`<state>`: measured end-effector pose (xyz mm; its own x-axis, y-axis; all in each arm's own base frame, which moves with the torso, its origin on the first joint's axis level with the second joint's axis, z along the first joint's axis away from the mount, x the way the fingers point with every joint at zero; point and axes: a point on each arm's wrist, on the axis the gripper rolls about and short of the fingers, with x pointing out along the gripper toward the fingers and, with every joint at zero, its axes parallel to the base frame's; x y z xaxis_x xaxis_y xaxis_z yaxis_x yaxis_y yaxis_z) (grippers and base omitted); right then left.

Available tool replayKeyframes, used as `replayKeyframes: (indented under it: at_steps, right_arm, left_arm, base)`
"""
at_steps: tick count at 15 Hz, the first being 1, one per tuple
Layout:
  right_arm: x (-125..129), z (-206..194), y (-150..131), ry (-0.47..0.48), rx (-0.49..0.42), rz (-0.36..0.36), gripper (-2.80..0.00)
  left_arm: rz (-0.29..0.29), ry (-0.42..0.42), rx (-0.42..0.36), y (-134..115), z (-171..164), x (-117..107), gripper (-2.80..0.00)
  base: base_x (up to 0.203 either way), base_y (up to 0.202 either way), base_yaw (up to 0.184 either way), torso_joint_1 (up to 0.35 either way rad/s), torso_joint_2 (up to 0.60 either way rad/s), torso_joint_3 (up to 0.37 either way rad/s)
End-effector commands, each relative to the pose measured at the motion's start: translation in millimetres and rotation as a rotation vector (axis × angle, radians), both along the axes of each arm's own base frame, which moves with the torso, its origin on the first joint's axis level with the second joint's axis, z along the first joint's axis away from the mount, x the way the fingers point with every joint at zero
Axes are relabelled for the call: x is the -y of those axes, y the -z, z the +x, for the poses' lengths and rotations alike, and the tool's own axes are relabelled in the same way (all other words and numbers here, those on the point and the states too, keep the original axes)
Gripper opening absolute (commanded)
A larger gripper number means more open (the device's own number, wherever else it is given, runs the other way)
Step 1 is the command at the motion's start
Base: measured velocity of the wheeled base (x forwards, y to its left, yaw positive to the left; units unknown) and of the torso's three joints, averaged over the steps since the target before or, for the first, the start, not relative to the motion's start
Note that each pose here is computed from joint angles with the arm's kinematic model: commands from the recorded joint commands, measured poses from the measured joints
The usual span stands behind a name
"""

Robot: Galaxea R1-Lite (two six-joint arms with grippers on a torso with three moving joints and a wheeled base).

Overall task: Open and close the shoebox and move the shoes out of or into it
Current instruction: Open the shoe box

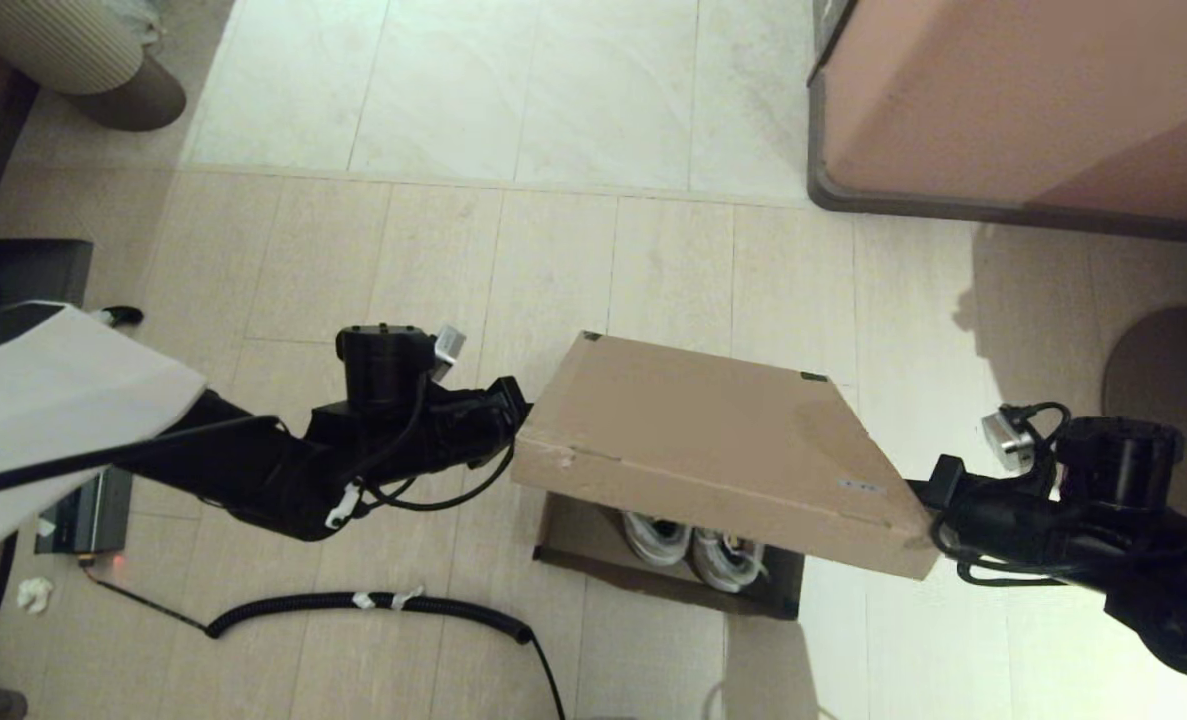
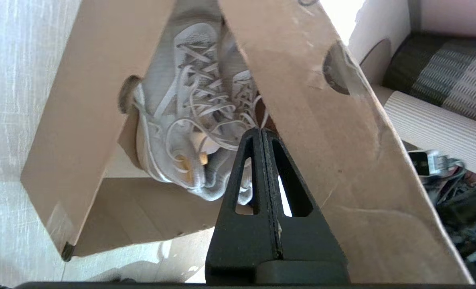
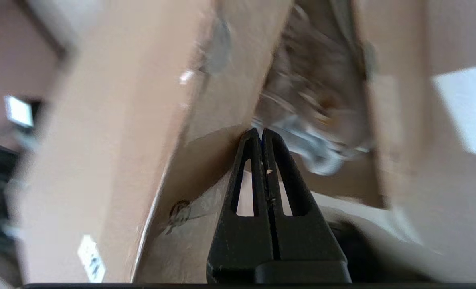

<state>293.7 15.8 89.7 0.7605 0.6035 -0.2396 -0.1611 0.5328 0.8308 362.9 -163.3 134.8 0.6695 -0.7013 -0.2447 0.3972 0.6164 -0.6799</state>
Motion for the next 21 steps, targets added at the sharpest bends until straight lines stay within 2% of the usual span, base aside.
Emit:
replayKeyframes:
  at_steps: [1, 3, 6, 11, 17, 21]
  right_arm:
    - [-0.4, -6.8, -30.2, 0.004, 0.067, 0.050, -2.80]
    - [-0.5, -7.3, -50.4, 0.011, 0.063, 0.118, -2.80]
    - [-1.1, -3.5, -80.4, -0.002, 0.059, 0.259, -2.80]
    - [-0.2, 15.0, -88.3, 0.003, 0.087, 0.277, -2.80]
    - [9.5, 63.7, -93.6, 0.042, 0.162, 0.274, -2.80]
    - [10.9, 79.5, -105.0, 0.085, 0.229, 0.272, -2.80]
  left_arm:
    - [-0.014, 0.004, 0.024, -9.4, -2.7, -0.1, -2.80]
    - [-0.019, 0.006, 0.037, -12.6, -0.7, 1.3, -2.80]
    - [-0.035, 0.009, 0.074, -23.0, 7.1, 5.8, -2.80]
    - [-0.048, 0.013, 0.101, -36.2, 31.8, 18.3, -2.80]
    - [-0.044, 0.010, 0.091, -32.5, 42.5, 22.8, -2.80]
    - [-0.023, -0.104, 0.110, -41.8, 34.3, 15.4, -2.80]
  base:
    - [0.000, 0.000, 0.000, 0.000, 0.00, 0.000]
    - [0.000, 0.000, 0.000, 0.000, 0.00, 0.000]
    - [0.000, 0.000, 0.000, 0.000, 0.00, 0.000]
    - [0.000, 0.000, 0.000, 0.000, 0.00, 0.000]
    - [0.000, 0.000, 0.000, 0.000, 0.00, 0.000]
    - [0.000, 0.000, 0.000, 0.000, 0.00, 0.000]
